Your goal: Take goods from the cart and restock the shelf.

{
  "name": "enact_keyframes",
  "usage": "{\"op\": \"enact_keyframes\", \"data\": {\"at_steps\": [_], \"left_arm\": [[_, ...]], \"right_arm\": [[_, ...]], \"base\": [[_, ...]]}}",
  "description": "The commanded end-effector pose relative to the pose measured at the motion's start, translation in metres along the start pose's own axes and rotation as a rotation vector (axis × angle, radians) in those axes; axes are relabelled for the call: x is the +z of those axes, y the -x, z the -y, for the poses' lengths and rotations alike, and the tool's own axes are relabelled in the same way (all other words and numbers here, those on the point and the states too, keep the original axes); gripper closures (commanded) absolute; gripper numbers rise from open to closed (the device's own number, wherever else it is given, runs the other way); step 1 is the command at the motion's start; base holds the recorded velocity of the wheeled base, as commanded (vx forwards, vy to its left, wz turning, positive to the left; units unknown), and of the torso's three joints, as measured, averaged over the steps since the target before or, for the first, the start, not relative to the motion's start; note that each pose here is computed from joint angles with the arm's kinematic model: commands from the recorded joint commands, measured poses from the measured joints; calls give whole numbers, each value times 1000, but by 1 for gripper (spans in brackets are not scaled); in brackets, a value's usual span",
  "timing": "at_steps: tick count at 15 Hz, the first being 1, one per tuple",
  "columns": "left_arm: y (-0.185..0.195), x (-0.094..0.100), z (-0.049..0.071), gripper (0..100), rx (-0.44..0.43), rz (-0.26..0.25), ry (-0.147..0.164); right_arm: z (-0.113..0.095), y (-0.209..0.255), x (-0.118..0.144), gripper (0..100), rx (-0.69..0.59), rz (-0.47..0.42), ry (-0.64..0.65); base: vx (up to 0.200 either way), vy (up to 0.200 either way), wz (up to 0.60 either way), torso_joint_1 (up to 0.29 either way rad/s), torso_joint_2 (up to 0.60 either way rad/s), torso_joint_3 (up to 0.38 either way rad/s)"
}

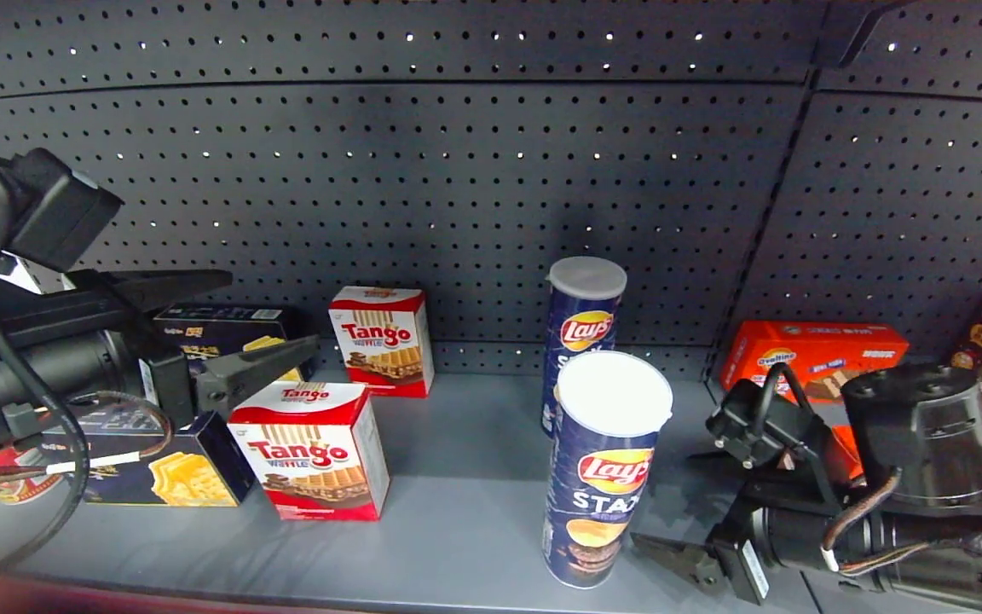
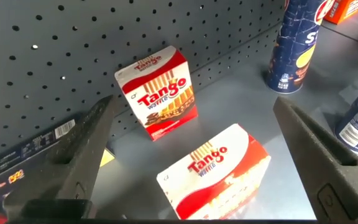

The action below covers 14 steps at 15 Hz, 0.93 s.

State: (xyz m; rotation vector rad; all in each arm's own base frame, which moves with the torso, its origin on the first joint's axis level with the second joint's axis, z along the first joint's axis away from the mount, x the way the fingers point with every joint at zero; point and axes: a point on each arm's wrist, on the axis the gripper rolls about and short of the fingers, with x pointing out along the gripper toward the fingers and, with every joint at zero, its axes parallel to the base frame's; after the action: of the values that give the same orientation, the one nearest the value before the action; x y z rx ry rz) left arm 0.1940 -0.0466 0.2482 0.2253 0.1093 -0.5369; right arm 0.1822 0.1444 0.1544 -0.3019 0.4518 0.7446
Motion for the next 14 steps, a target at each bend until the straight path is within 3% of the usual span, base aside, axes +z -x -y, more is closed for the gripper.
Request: {"op": "enact_keyframes", "data": {"at_steps": [1, 3, 4, 6, 10, 14], "left_arm": [[12, 6, 3, 0, 12, 36, -11], [25, 10, 5, 0, 34, 67, -17], [45, 8, 5, 0, 86, 90, -17], [84, -9, 12, 0, 190, 108, 8], [125, -52, 38, 0, 333, 99, 42], [150, -85, 60, 0, 434, 41, 62]], "right_arm": [[4, 33, 12, 0, -39, 119, -6], [12, 56, 14, 0, -95, 186, -25], [15, 83, 14, 0, -133, 265, -46], [10, 119, -3, 0, -158, 359, -116], [16, 152, -55, 0, -430, 363, -209], [-4, 169, -109, 0, -642, 382, -257]], "base": [[0, 0, 0, 0, 0, 0], [0, 0, 0, 0, 0, 0], [0, 0, 0, 0, 0, 0], [0, 0, 0, 0, 0, 0], [0, 0, 0, 0, 0, 0], [0, 0, 0, 0, 0, 0]]}}
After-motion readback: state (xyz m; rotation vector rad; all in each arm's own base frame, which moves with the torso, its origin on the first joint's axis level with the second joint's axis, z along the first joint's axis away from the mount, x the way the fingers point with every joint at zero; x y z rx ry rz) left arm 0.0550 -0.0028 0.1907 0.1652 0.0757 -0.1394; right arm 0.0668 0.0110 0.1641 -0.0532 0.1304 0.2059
